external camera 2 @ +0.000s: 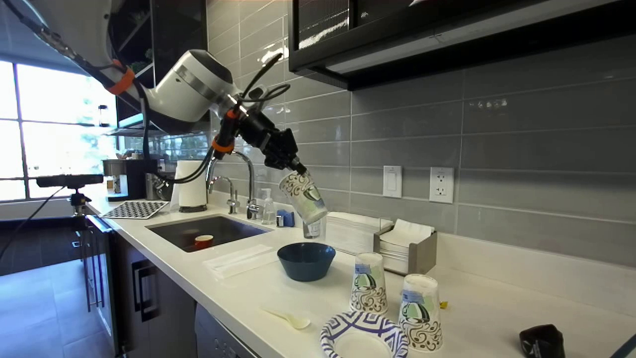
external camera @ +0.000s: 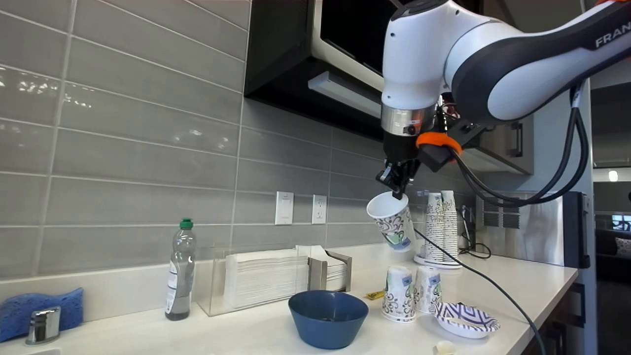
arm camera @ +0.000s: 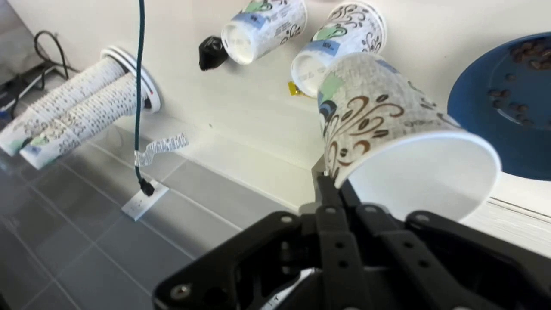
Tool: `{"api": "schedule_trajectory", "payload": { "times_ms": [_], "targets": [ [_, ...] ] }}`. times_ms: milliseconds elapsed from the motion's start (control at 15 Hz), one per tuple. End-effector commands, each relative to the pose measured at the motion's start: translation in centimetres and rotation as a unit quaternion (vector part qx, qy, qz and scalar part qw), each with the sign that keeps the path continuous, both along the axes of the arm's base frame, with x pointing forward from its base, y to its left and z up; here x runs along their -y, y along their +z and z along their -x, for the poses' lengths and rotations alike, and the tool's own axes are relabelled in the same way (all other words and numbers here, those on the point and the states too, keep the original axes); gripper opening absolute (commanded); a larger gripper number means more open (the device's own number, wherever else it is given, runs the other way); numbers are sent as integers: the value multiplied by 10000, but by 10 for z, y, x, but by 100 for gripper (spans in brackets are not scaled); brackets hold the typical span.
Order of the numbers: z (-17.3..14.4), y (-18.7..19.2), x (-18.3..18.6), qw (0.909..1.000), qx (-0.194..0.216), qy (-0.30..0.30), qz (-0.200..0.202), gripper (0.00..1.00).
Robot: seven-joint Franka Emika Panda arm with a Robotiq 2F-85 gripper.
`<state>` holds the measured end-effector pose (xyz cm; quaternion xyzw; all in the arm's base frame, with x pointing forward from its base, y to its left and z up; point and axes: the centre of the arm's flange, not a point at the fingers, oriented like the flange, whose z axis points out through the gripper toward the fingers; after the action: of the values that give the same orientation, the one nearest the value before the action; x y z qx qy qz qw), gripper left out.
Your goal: Pour the beans in the coffee cup into the blue bowl
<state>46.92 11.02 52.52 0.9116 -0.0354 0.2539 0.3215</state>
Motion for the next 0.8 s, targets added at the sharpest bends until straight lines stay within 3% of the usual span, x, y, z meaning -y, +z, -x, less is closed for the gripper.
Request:
{"api": "schedule_trajectory", "payload": {
  "times_ms": [0, 400, 733],
  "targets": [
    [32, -5, 25, 9952, 191, -520, -811, 1],
    [44, -34, 48, 9766, 486, -1064, -1805, 1],
    [40, -59, 64, 9599, 774, -1268, -2378, 1]
  ]
}}
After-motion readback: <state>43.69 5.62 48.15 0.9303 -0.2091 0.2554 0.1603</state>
